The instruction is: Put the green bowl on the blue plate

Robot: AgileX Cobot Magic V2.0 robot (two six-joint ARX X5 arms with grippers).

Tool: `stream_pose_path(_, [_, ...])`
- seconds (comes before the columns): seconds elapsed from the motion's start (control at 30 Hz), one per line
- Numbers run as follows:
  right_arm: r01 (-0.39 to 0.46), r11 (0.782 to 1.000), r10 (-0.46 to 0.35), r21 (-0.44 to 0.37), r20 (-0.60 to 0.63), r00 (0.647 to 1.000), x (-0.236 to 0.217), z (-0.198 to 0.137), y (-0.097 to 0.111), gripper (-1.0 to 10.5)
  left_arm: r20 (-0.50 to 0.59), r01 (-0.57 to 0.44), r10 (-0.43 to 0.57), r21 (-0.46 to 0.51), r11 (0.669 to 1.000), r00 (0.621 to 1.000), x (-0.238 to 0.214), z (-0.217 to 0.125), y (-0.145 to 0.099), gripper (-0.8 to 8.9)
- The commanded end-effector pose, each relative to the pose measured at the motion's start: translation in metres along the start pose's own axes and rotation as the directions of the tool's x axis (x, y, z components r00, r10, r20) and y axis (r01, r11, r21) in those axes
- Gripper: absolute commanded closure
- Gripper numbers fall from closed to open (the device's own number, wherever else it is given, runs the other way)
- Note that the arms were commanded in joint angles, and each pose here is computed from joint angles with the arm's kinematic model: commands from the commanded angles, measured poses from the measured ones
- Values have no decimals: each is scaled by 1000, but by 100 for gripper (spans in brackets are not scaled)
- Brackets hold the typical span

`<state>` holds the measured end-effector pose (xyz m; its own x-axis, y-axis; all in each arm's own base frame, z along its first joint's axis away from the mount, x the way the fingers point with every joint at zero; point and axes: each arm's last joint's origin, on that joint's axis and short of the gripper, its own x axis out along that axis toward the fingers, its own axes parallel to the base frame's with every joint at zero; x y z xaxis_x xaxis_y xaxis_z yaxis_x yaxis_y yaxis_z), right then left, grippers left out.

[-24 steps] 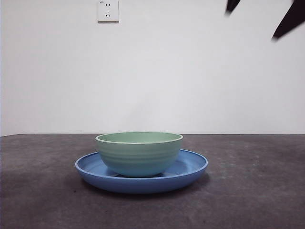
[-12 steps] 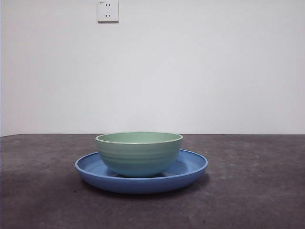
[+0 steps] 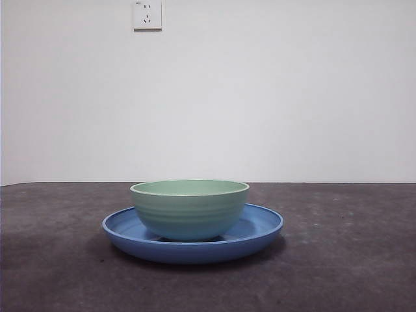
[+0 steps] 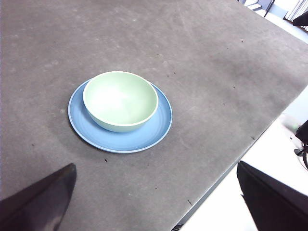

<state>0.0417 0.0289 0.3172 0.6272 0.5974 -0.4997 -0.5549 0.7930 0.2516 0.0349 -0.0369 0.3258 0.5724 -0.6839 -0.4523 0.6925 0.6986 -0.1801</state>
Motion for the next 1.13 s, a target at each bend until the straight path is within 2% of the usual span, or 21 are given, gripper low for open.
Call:
stream_pose_path(0.03, [-9, 1000, 9, 4, 11, 1000, 0, 1, 1, 390, 8, 11, -11, 8, 1000, 1000, -1, 2, -1, 284])
stream_pose_path(0.1, [-10, 1000, 10, 3, 18, 1000, 0, 2, 1, 390, 8, 11, -11, 8, 1000, 1000, -1, 2, -1, 308])
stream_pose_path(0.17, [-12, 1000, 12, 6, 24, 1000, 0, 3, 1, 443, 7, 11, -11, 8, 1000, 1000, -1, 2, -1, 434])
stream_pose_path(0.2, [-12, 1000, 12, 9, 23, 1000, 0, 3, 1, 558, 5, 10, -10, 8, 1000, 1000, -1, 2, -1, 530])
stream_pose_path(0.23, [-23, 1000, 23, 8, 21, 1000, 0, 3, 1, 746, 3, 10, -10, 9, 1000, 1000, -1, 2, -1, 671])
stream_pose_path(0.27, [-35, 999, 35, 8, 20, 999, 0, 3, 1, 982, 4, 10, -10, 14, 1000, 1000, -1, 2, -1, 824])
stream_pose_path(0.3, [-38, 999, 37, 9, 23, 999, 0, 3, 2, 908, 6, 10, -11, 15, 1000, 1000, -1, 2, -1, 791])
stream_pose_path(1.03, [-35, 999, 35, 18, 30, 999, 0, 3, 2, 924, 5, 10, -10, 12, 1000, 1000, -1, 2, -1, 795])
stream_pose_path(1.13, [-35, 999, 35, 18, 30, 999, 0, 3, 2, 924, 14, -21, 21, -4, 1000, 1000, -1, 2, 1, 795])
